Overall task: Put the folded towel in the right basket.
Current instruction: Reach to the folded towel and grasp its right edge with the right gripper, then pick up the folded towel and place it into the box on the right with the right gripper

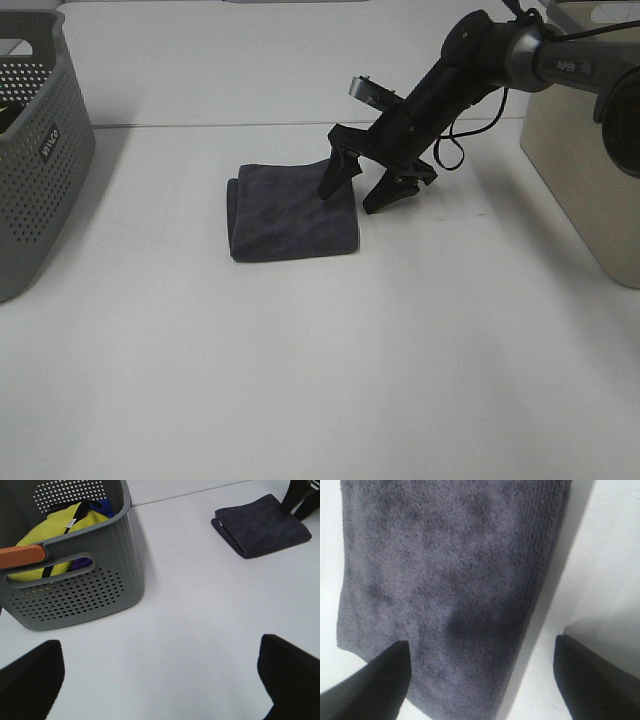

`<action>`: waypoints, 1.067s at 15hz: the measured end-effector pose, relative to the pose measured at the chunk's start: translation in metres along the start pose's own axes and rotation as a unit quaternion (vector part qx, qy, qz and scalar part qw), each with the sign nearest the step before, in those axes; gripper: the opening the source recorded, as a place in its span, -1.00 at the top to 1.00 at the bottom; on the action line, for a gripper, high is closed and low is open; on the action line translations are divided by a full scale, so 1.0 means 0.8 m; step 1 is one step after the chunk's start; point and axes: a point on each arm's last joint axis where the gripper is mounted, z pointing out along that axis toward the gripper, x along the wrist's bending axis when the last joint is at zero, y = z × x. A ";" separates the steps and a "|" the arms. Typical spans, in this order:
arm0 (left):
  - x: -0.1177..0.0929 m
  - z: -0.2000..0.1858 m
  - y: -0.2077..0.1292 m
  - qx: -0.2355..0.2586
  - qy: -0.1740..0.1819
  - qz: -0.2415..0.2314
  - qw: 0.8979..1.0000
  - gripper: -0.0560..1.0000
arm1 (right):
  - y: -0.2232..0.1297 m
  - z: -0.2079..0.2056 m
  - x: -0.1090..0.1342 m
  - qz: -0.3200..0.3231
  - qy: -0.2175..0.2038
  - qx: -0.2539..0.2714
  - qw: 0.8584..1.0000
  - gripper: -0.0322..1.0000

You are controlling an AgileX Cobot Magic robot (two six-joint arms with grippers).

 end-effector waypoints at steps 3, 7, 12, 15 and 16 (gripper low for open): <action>0.000 0.000 0.000 0.000 0.000 0.000 1.000 -0.97 | 0.000 0.012 0.002 0.004 0.026 -0.004 1.000 -0.26; 0.000 0.000 0.000 0.000 0.000 0.000 1.000 -0.97 | -0.001 0.020 0.010 -0.008 0.019 -0.007 1.000 0.63; 0.000 0.000 0.000 0.000 0.000 0.000 1.000 -0.97 | 0.000 0.015 0.013 -0.011 0.019 -0.009 1.000 0.88; 0.000 0.000 0.000 0.000 0.000 0.000 1.000 -0.97 | 0.010 -0.033 0.040 -0.039 0.012 -0.043 0.998 0.88; 0.000 0.000 0.000 0.000 0.000 0.000 1.000 -0.97 | 0.012 -0.059 0.055 -0.055 0.006 -0.060 0.997 0.88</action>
